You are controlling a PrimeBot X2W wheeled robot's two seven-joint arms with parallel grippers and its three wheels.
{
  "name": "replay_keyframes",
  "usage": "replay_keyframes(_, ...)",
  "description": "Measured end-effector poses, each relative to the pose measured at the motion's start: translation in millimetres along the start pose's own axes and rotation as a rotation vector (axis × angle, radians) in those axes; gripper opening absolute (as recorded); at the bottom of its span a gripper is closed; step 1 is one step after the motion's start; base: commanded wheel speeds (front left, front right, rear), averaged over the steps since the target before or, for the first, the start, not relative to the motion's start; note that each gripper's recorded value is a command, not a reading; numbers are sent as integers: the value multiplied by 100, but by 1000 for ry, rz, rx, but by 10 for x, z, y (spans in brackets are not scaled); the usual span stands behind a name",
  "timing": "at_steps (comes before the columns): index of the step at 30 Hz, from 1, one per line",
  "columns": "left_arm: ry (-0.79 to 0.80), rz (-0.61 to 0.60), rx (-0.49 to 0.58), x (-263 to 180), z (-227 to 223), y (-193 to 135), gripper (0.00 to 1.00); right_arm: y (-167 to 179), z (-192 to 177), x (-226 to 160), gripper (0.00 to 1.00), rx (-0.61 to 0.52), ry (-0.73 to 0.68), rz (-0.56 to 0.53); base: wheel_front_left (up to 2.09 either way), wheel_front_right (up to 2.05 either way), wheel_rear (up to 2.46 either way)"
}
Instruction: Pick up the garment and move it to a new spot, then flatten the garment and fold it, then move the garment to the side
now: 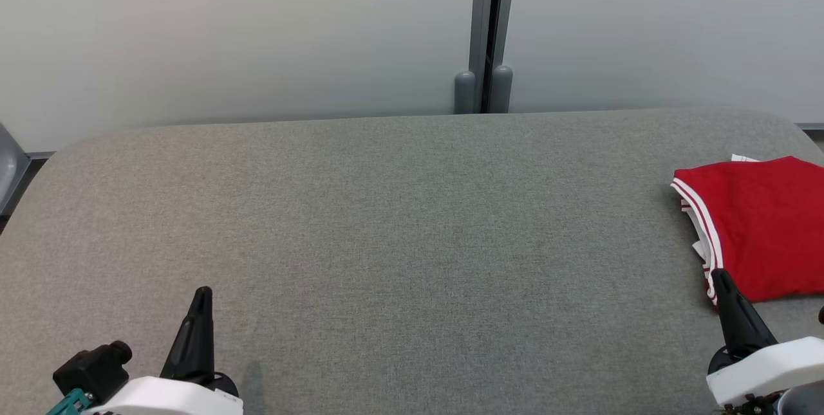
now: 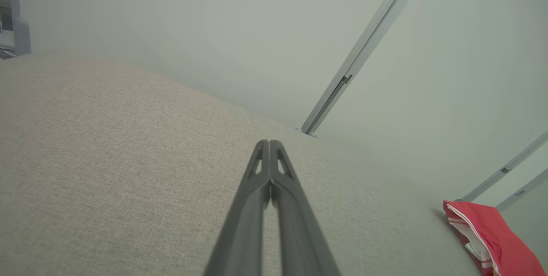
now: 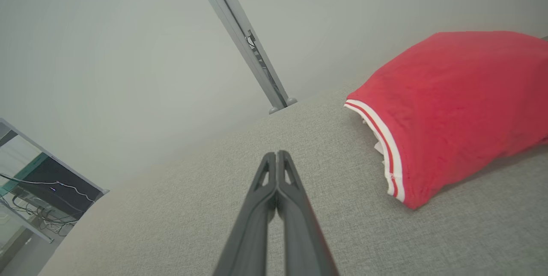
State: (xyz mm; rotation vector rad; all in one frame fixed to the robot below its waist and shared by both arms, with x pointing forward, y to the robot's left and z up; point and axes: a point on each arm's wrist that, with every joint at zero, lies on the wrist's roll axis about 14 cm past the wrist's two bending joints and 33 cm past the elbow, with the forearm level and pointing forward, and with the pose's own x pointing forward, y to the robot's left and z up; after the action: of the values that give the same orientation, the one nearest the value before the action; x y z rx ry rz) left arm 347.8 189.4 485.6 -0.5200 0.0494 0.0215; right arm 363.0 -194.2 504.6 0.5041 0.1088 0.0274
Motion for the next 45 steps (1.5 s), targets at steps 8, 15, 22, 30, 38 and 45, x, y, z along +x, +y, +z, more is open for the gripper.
replay_keyframes(8, 2, 14, -116, 59, -6, 13, 0, -38, 10, 96, 0, 119, 11, -3, 0, 0, 0)
replay_keyframes(15, -8, 18, -230, 132, 15, -15, 0, -78, 24, 176, 0, 230, 16, -6, 0, 0, 0)
replay_keyframes(22, -17, 21, -316, 189, 38, -28, 0, -97, 40, 245, 0, 319, 21, -3, 0, 0, 0)
replay_keyframes(30, -22, 26, -419, 242, 37, -45, 0, -105, 59, 315, 0, 417, 24, 3, 0, 0, 0)
replay_keyframes(38, -32, 30, -504, 297, 61, -55, 0, -116, 96, 382, 0, 509, 20, 9, 0, 0, 0)
replay_keyframes(45, -41, 27, -582, 342, 72, -88, 0, -117, 110, 434, 0, 584, 24, 16, 0, 0, 0)
